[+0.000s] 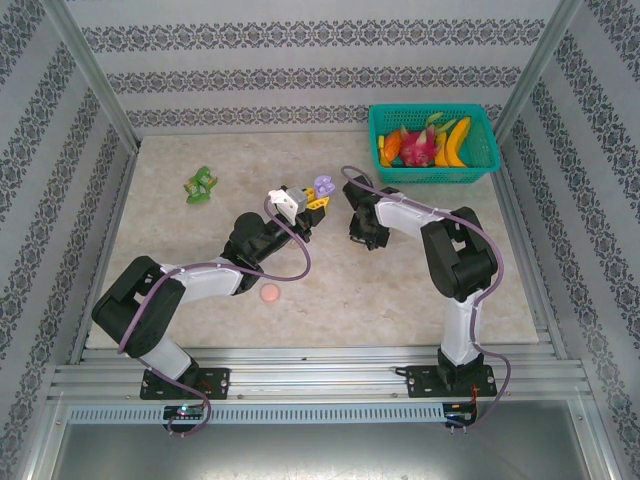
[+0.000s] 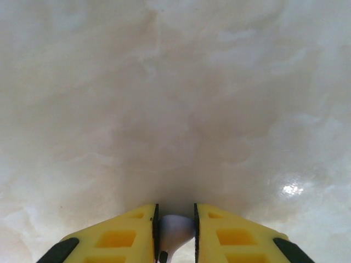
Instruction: Insert wireless bluetooth earbuds into charging case
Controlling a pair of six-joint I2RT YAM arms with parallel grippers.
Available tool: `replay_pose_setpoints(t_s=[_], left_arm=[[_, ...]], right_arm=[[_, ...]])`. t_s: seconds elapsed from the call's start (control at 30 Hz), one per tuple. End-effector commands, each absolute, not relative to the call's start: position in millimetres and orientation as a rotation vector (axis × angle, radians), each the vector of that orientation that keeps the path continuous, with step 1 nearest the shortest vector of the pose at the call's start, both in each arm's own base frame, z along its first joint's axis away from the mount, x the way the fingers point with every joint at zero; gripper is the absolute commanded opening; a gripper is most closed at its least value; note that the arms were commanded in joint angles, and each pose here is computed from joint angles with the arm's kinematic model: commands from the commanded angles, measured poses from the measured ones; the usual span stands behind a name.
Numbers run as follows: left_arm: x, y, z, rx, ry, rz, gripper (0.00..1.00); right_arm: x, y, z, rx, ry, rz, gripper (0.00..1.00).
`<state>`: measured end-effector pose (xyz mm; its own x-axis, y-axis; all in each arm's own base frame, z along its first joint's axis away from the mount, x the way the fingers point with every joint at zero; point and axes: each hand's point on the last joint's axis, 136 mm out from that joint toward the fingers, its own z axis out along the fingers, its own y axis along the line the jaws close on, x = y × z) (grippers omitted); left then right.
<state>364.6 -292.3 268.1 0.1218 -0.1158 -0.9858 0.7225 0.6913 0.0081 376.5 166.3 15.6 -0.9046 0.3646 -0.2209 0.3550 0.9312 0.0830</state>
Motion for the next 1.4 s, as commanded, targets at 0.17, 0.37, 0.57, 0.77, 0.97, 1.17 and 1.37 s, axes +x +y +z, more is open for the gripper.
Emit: replay_pose_setpoints(t_s=[0.17, 0.37, 0.57, 0.77, 0.97, 1.17, 1.37], left_arm=[[367.2, -287.3, 293.8, 0.533, 1.245, -0.662, 0.0], [367.1, -287.9, 293.9, 0.543, 1.25, -0.654, 0.0], [365.9, -289.4, 293.0, 0.568, 1.255, -0.649, 0.0], [361.0, -299.2, 289.3, 0.634, 1.26, -0.683, 0.0], [358.6, -313.6, 288.0, 0.705, 1.261, -0.739, 0.0], [364.2, -325.0, 286.7, 0.729, 1.267, -0.781, 0.0], [371.7, -332.0, 287.7, 0.726, 1.265, -0.801, 0.0]], right_arm=[[384.8, 166.3, 54.2, 0.485, 2.69, 0.156, 0.22], [387.0, 159.1, 84.8, 0.475, 2.604, 0.211, 0.22], [391.8, 152.4, 139.6, 0.43, 2.474, 0.308, 0.22], [396.5, 148.6, 211.5, 0.357, 2.316, 0.425, 0.22], [394.6, 149.8, 280.4, 0.277, 2.168, 0.51, 0.22], [390.8, 156.4, 326.0, 0.235, 2.073, 0.599, 0.22], [385.0, 167.1, 347.1, 0.194, 2.017, 0.658, 0.22]])
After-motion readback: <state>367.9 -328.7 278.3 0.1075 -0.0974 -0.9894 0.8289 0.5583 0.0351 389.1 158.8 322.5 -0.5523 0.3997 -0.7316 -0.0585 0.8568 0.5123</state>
